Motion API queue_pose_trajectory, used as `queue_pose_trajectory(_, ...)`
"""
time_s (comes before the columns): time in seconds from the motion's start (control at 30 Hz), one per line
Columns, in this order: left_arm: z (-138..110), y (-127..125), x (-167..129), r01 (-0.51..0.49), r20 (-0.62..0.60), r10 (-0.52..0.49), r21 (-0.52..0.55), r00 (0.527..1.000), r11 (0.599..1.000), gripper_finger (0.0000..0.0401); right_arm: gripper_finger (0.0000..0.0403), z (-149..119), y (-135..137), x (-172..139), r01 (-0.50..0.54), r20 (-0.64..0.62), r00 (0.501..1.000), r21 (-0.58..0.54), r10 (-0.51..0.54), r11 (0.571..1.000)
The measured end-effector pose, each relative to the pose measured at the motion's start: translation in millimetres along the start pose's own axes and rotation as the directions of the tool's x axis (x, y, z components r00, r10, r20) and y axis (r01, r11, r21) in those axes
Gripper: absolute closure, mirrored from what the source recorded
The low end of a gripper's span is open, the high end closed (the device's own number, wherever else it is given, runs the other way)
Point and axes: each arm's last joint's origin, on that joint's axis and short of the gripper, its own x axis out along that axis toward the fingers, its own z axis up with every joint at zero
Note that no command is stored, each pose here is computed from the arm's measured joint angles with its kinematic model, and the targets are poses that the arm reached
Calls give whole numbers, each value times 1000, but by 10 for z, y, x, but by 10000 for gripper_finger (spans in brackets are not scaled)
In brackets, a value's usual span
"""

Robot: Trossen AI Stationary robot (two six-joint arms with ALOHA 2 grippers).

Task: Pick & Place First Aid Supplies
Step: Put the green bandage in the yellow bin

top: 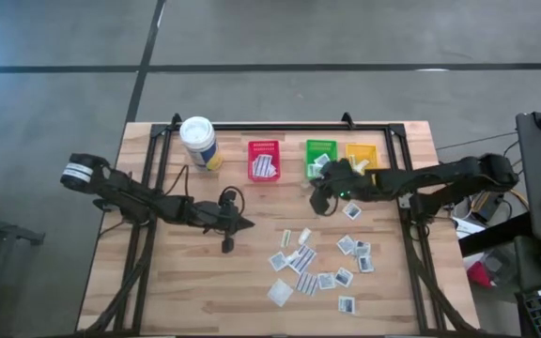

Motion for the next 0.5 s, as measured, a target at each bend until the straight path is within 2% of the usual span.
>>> queue_pose_trajectory(0.33,9,5,18,-1,11,1,-4,1000,1000,401,394,127,-332,-334,186,64,980,34,-188,982)
queue_pose_trajectory(0.5,10,5,22,-2,11,2,-4,1000,1000,401,394,113,-491,-477,288,52,955,67,-292,955)
